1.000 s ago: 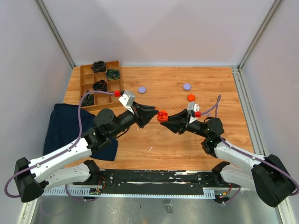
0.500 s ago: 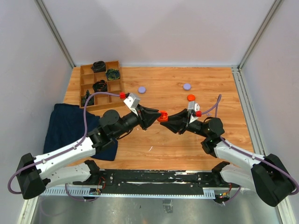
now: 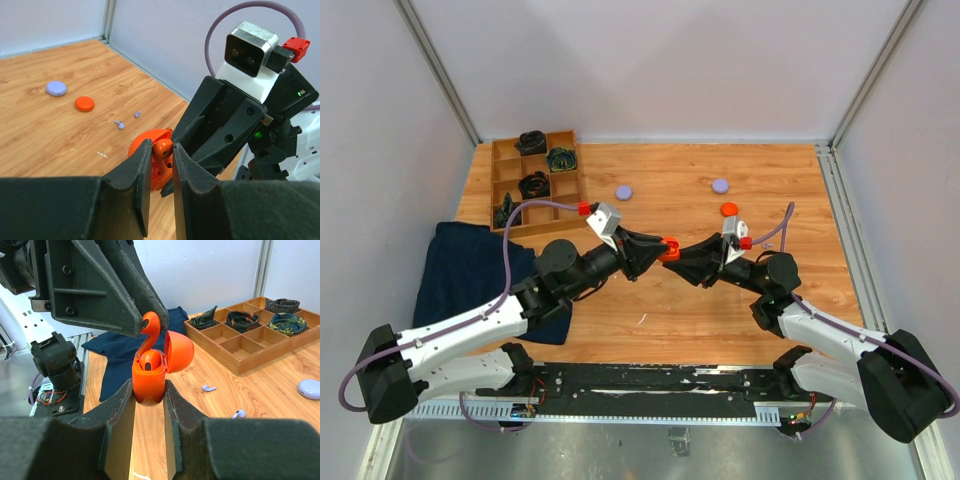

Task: Insert the wireless bluetooth earbuds into the charging case
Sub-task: Place the earbud in the charging case.

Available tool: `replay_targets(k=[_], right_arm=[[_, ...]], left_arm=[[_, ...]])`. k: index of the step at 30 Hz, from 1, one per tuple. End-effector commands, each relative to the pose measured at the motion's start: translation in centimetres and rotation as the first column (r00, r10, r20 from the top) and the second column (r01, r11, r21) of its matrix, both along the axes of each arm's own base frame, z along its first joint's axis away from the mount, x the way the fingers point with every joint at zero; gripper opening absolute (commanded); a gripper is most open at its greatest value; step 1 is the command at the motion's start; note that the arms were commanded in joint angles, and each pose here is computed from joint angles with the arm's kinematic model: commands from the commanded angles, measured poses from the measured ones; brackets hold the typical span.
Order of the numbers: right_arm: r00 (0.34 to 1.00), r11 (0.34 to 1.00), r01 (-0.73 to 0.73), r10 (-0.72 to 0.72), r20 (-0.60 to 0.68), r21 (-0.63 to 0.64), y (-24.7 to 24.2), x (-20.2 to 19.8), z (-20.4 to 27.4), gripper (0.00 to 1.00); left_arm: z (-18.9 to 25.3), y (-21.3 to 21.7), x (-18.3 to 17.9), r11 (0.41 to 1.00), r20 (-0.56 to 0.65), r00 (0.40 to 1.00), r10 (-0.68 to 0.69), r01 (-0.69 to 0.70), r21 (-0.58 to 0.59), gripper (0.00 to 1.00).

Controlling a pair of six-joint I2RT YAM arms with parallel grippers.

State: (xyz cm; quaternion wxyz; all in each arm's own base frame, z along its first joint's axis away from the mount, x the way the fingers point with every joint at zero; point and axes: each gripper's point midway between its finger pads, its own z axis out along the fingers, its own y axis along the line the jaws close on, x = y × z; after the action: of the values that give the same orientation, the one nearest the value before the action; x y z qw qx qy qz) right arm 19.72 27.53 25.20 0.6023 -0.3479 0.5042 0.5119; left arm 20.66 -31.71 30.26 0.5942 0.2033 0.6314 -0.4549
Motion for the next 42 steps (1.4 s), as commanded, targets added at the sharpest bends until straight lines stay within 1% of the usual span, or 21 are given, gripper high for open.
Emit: replay_targets(k=[1,11,28,32,37,42], right_arm=[[0.997,0.998,0.008,-0.012,0.076,0.055,-0.4,0.1,2.6,0.03],[0.997,0.998,0.011,-0.016,0.078,0.059,-0.5,0.0,2.7,0.03],[0.997,0.998,0.015,-0.019,0.073,0.058,-0.5,0.1,2.6,0.03],[0.997,0.998,0.013,-0.017,0.072,0.057,-0.4,0.1,2.5,0.03],[0.997,0.998,0.015,-0.019,0.07,0.053,-0.4,0.2,2.4,0.03],[0.997,0.999,0.019,-0.022,0.068,0.049,-0.5,0.2,2.2,0.03]], left_arm=[[0.2,-0.4,-0.2,1.0,0.017,1.0,0.0,0.001,-0.021,0.22],[-0.2,-0.6,-0.6,1.0,0.019,1.0,-0.006,0.007,-0.014,0.22],[-0.9,-0.4,-1.5,0.999,0.011,0.999,-0.039,0.039,-0.008,0.3],[-0.8,-0.3,-1.5,0.999,0.01,0.999,-0.035,0.035,-0.012,0.35],[-0.3,-0.2,-1.5,0.999,-0.003,1.0,-0.028,0.028,-0.032,0.44],[0.4,0.6,-1.2,0.999,-0.033,0.999,0.014,-0.015,-0.049,0.55]])
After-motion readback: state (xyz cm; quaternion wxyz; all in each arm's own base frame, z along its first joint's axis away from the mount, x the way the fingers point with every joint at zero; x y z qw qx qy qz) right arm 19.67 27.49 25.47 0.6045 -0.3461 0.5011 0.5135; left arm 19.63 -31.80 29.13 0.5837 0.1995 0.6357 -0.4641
